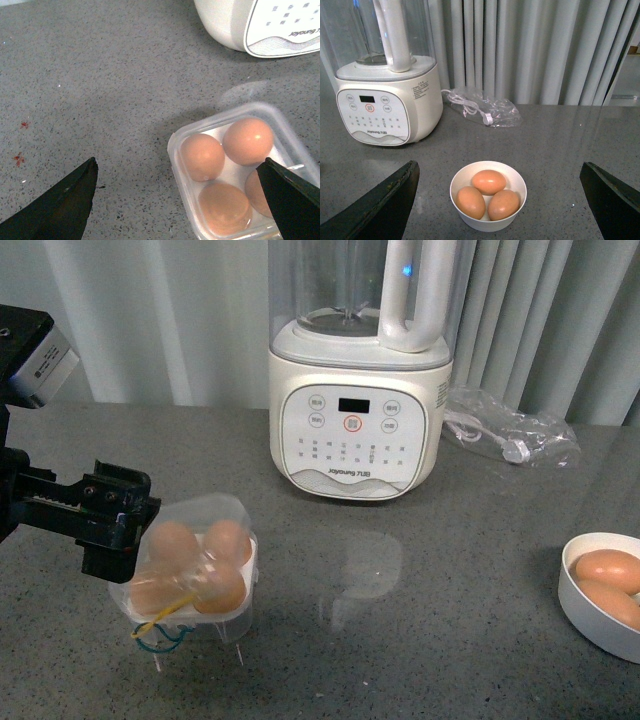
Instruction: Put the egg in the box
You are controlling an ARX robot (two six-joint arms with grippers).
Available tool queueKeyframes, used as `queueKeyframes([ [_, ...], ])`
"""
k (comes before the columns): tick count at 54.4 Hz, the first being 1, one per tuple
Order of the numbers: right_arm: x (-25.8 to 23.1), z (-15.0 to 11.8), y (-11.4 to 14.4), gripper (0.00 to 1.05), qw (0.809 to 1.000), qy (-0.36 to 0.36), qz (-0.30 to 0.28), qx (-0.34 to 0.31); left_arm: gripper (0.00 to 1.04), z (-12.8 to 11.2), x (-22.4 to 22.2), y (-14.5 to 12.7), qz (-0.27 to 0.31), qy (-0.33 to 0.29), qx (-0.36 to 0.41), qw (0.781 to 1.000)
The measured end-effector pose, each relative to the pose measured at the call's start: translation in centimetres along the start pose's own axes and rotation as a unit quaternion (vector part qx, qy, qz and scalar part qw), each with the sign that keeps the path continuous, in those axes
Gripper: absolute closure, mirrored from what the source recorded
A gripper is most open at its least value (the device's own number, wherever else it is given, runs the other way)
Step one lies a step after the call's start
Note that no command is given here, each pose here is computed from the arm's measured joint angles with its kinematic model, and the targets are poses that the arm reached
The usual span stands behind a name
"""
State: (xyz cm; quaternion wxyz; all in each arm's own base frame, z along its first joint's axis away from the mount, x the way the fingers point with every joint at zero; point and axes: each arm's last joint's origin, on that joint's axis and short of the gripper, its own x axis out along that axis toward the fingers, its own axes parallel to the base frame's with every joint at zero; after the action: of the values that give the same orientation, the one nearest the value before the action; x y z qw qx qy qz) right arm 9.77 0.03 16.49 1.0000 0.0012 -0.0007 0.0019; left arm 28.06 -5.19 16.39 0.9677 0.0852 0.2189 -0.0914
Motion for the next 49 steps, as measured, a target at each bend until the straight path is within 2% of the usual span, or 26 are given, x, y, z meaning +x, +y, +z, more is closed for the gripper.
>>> queueKeyframes([
  [7, 0.0, 0.0, 0.0, 0.07, 1.0, 0.0, 0.0, 0.0, 0.07, 0.3, -2.3, 0.1, -0.001, -0.045, 0.005, 0.999],
  [12, 0.0, 0.0, 0.0, 0.07, 1.0, 0.0, 0.0, 0.0, 0.07, 0.2, -4.2, 0.4, 0.037, -0.104, 0.009, 0.994],
  [15, 0.0, 0.0, 0.0, 0.07, 1.0, 0.0, 0.0, 0.0, 0.17, -0.3, -4.6, 0.6, 0.079, -0.155, -0.026, 0.984],
  [19, 0.0, 0.0, 0.0, 0.07, 1.0, 0.0, 0.0, 0.0, 0.28, -1.2, -5.3, 0.8, 0.089, -0.192, -0.051, 0.976],
  [21, 0.0, 0.0, 0.0, 0.07, 1.0, 0.0, -0.001, 0.0, 0.37, -1.7, -6.0, 1.0, 0.092, -0.204, -0.064, 0.973],
  [28, 0.0, 0.0, 0.0, 0.07, 1.0, 0.0, 0.0, 0.0, 0.65, -2.9, -8.1, 1.4, 0.092, -0.217, -0.078, 0.969],
  [40, 0.0, 0.0, 0.0, 0.07, 1.0, 0.0, -0.001, 0.0, 1.01, -5.2, -9.5, 1.5, 0.089, -0.209, -0.082, 0.97],
  [49, 0.0, 0.0, 0.0, 0.07, 1.0, 0.0, 0.0, 0.0, 1.01, -5.8, -10.9, 2.3, 0.086, -0.214, -0.085, 0.969],
])
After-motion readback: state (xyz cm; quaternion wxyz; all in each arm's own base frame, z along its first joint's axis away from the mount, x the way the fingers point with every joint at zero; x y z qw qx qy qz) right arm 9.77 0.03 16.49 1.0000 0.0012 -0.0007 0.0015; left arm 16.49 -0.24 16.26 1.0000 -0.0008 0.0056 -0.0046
